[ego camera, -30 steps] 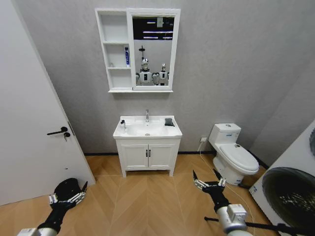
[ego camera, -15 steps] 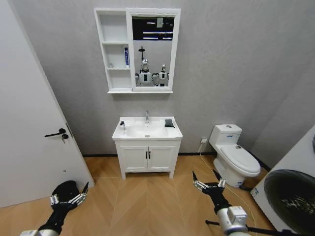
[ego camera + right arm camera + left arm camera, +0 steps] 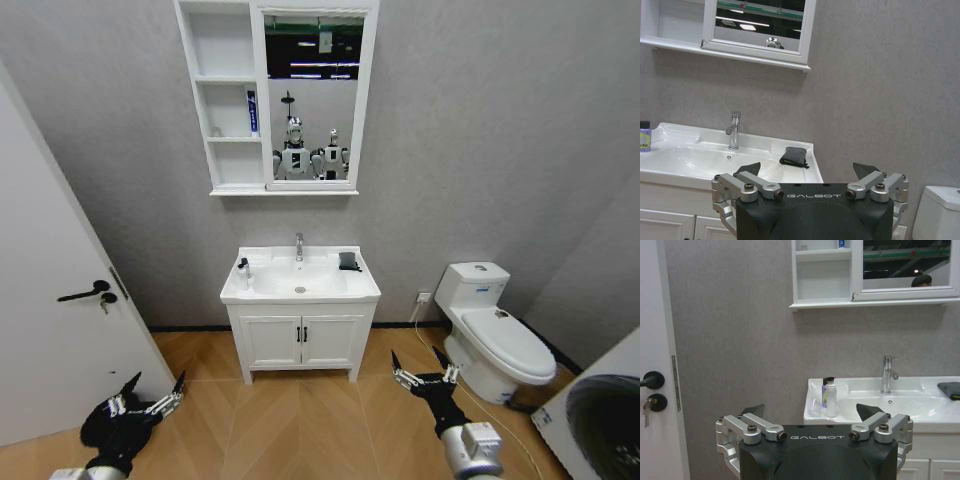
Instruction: Move facial cleanser and shampoo from washbasin to cabinet, then wipe washbasin with towel.
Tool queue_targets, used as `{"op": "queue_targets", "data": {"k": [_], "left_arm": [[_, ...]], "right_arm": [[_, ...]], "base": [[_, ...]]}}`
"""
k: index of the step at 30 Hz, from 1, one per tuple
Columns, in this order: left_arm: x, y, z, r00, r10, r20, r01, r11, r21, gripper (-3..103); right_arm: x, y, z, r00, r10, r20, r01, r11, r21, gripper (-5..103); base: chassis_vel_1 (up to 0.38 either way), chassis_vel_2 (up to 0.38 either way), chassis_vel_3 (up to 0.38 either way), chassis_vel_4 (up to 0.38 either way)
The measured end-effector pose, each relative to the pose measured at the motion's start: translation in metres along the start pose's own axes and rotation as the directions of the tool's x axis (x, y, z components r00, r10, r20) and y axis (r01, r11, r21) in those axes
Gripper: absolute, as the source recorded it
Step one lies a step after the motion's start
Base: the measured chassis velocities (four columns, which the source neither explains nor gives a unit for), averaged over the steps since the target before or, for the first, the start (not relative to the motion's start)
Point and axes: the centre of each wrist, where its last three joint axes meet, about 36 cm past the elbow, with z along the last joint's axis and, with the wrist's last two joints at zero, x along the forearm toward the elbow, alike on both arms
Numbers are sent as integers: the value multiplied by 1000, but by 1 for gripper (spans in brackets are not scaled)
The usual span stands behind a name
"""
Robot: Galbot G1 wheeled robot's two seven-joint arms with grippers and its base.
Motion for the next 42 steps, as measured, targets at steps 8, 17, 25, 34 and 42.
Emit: {"op": "queue_targets", "data": {"k": [8, 17, 25, 34, 42], "left_arm": [[5, 0, 8, 1000, -21, 3, 21, 1000, 12, 100], [1, -4, 18, 999, -32, -10, 32, 999, 25, 100], [-14, -6, 25, 999, -54, -5, 54, 998, 20, 100], [-56, -3, 28, 995, -88, 56, 88, 996, -3, 100], [-61, -4, 32, 999, -34, -15, 34, 999, -3, 100]], "right_arm": [[-3, 1, 4, 1000, -7, -4, 7, 1000, 5, 100], [-7, 2, 9, 1000, -5, -26, 6, 1000, 3, 100], [-15, 0, 9, 999, 24, -28, -24, 1000, -4, 100], [-18, -9, 8, 999, 30, -23, -30, 1000, 0, 100], [-25, -17, -6, 999, 53, -3, -53, 998, -25, 100]], "base": [[-367, 362, 378, -375], [-341, 339, 344, -350], [-211, 183, 163, -140], [48, -26, -34, 16], [5, -7, -3, 3]]}}
